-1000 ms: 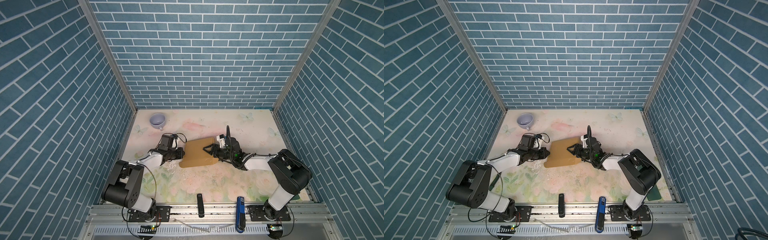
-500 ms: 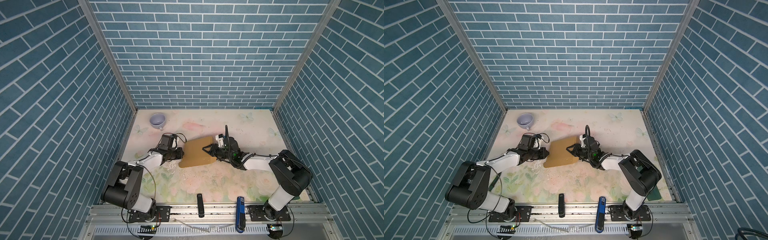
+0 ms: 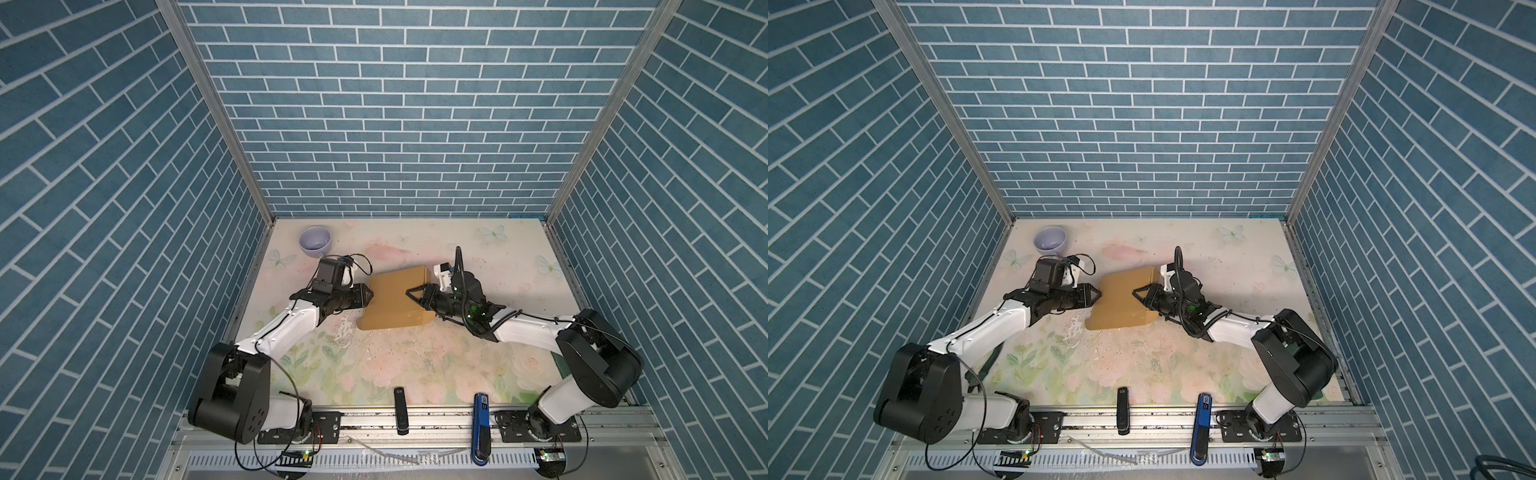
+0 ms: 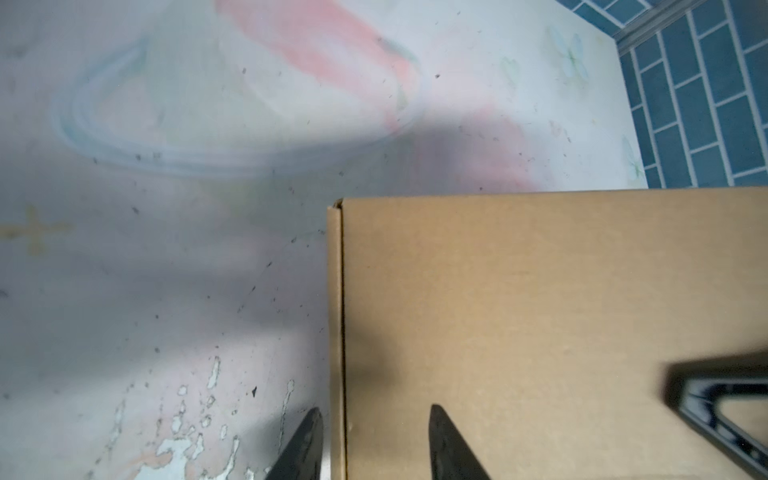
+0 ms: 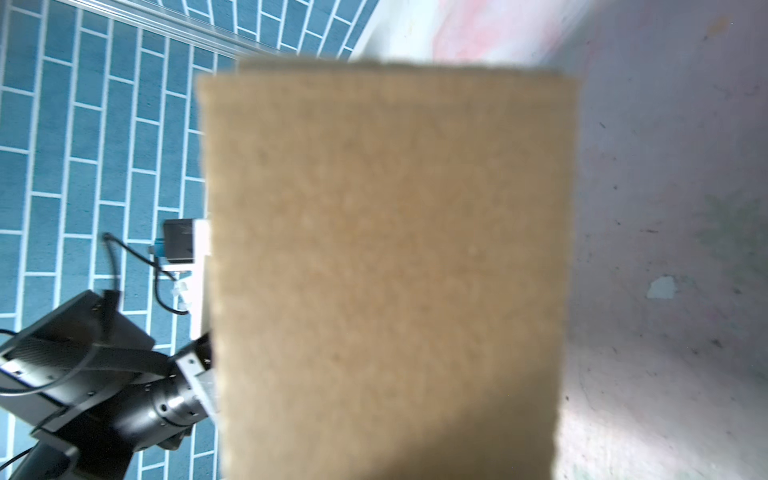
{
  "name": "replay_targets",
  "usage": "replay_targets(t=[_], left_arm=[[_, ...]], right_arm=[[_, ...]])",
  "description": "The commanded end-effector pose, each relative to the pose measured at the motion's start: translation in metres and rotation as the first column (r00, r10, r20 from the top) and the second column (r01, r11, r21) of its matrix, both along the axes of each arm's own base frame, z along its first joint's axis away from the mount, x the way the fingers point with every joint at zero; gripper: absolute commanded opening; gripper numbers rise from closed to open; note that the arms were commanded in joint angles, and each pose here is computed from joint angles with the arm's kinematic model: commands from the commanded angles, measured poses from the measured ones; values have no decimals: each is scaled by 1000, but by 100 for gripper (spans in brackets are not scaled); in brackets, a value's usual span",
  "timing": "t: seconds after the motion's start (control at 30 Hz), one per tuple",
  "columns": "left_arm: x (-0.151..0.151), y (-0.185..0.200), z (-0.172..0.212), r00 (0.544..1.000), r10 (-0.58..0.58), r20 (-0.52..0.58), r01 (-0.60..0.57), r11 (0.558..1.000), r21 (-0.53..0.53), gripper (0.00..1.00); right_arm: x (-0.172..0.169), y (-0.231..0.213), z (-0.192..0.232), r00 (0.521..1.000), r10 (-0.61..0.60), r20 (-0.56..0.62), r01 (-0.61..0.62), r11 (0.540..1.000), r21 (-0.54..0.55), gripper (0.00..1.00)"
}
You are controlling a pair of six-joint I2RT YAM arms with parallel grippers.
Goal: Fold the paper box
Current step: 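Push the upright box farther from the robot with both grippers on its sides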
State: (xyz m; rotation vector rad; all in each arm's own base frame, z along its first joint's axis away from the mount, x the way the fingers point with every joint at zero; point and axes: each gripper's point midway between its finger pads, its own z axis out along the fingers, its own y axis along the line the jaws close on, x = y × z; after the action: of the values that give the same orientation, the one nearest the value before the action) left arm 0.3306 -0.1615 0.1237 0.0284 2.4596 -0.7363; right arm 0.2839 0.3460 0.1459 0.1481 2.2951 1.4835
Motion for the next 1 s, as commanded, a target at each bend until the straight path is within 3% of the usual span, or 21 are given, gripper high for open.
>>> replay_targets(t=[0.0,0.23,0.43,0.73,0.97], left_arm=[[5,8,37,998,17,58,-17,1000,-2,52],[12,21,99,986,43,160,-41,999,-20,78],[11,24,125,978,42,205,-30,998,-58,99],[0,23,137,954,28,299,-2,996,-85,100],[-1,-6,123,962,-36,272,110,958,-264,100]], right_arm=[[0,-9,12,999,-13,48,14,1000,-7,29],[1,-25,30,996,-20,90,22,1000,-20,29],[0,-48,50,991,-15,133,21,999,-45,28],[-4,-81,81,979,44,197,-31,997,-65,28],[-3,-85,108,964,108,243,-107,994,-14,28]])
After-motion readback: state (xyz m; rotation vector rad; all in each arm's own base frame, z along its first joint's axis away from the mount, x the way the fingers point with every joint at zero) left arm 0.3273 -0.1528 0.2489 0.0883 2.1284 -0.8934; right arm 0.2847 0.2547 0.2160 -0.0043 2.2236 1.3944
